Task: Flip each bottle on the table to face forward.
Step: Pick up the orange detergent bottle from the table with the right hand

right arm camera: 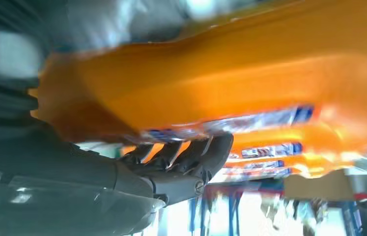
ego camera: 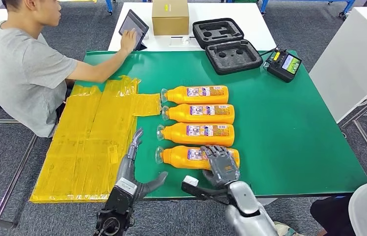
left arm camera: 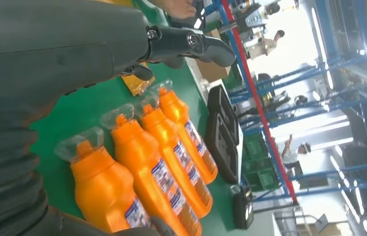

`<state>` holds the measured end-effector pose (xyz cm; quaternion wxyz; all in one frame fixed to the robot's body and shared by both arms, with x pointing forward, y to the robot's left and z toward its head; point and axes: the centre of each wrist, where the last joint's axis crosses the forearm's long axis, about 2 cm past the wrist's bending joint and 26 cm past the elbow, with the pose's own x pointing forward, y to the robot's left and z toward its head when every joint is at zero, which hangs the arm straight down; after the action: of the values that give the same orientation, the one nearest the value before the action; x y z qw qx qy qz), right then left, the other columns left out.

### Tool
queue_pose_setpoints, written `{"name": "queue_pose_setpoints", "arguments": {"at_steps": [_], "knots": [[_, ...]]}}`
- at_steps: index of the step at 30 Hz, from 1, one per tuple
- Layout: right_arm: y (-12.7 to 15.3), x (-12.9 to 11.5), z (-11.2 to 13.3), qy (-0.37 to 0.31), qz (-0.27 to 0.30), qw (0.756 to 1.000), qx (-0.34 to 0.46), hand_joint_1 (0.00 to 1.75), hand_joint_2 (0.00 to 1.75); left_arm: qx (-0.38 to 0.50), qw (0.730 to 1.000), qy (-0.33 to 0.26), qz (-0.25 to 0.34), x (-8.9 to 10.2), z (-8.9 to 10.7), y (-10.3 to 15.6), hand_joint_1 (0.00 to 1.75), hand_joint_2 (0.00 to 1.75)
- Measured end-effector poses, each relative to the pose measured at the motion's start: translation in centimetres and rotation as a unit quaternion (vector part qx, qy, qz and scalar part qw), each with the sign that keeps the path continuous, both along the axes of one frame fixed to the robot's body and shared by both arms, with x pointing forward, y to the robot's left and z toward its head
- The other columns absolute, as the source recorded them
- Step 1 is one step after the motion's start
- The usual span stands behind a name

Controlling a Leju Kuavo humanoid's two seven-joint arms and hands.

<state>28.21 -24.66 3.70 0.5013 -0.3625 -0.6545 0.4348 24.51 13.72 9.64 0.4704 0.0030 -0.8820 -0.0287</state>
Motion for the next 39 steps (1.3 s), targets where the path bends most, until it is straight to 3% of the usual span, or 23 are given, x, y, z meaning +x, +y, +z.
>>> {"name": "queue_pose_setpoints", "arguments": {"at_steps": [3, 7, 25, 28, 34, 39], "knots": [[-0.9, 0.2, -0.1, -0.013, 0.002, 0.997, 0.081, 1.75, 1.75, -0.008, 1.0, 0.0, 0.012, 0.2, 0.2, -0.1, 0.0, 1.75], [-1.5, 0.1, -0.4, -0.036, -0.017, 0.99, 0.133, 1.75, 1.75, -0.022, 0.999, -0.001, 0.037, 0.4, 0.6, -0.3, 0.0, 1.75], [-1.6, -1.3, -1.4, -0.08, -0.053, 0.976, 0.195, 1.75, 1.75, -0.082, 0.994, 0.008, 0.074, 1.2, 2.0, -1.0, 0.0, 1.75], [-1.6, -1.7, -1.6, -0.095, -0.055, 0.973, 0.201, 1.75, 1.75, -0.115, 0.99, 0.04, 0.078, 1.4, 1.5, -1.2, 0.0, 1.75], [-1.7, -2.9, -2.0, -0.129, -0.068, 0.966, 0.214, 1.75, 1.75, -0.188, 0.966, 0.164, 0.066, 1.6, -1.1, -1.8, 0.0, 1.75], [-1.6, -3.3, -2.1, -0.134, -0.071, 0.965, 0.216, 1.75, 1.75, -0.184, 0.962, 0.191, 0.067, 1.6, -2.2, -2.0, 0.0, 1.75]]}}
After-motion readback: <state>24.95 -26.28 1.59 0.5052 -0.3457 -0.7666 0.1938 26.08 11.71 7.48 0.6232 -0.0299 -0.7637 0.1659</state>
